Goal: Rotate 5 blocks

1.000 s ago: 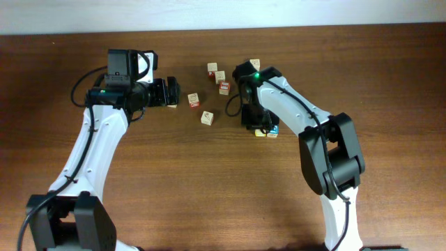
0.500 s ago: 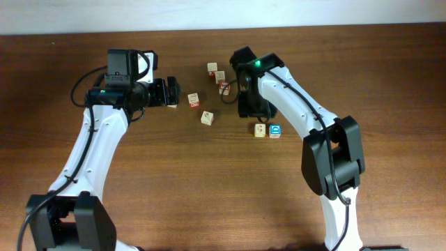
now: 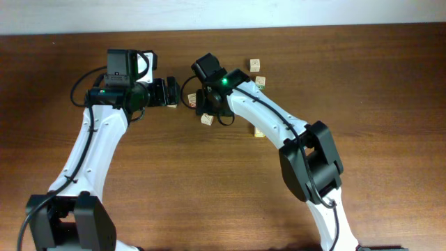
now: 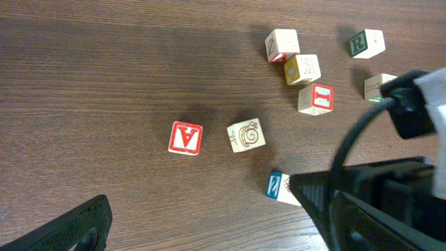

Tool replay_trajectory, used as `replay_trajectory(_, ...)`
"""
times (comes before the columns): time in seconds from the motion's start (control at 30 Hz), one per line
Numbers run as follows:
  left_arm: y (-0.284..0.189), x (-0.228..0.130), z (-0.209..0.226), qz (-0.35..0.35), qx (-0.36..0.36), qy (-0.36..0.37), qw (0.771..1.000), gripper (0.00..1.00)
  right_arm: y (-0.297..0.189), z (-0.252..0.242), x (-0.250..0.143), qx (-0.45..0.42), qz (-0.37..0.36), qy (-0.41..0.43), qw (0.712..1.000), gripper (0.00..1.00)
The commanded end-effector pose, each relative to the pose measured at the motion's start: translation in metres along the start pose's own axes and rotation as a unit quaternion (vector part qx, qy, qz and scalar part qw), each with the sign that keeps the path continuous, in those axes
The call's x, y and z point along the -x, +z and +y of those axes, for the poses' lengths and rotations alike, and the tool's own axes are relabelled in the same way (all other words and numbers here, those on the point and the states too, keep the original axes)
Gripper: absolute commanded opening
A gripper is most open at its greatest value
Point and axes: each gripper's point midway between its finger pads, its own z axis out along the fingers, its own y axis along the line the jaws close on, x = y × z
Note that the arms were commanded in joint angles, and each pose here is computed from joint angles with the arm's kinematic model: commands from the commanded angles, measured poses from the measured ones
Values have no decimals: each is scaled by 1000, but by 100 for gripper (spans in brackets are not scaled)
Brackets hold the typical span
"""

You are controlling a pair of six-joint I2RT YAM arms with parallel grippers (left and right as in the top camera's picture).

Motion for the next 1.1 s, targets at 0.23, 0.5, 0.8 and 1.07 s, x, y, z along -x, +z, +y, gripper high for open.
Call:
replay_trajectory(0.23,-1,6,-2,-7,-2,-2,1000,99,34,-10,-10,-16,19,26,999,60)
replay_trajectory(0.5,-1,6,-2,-7,-2,-2,1000,99,34,-8,-18,-22,28,20,999,47)
replay_trajectory(0.8,-1,6,-2,-7,-2,-2,1000,99,33,-11,-23,-29,38,17,999,45)
replay_trajectory(1.07,-1,6,-2,-7,-2,-2,1000,99,35,-20,-33,-42,56,5,998,41)
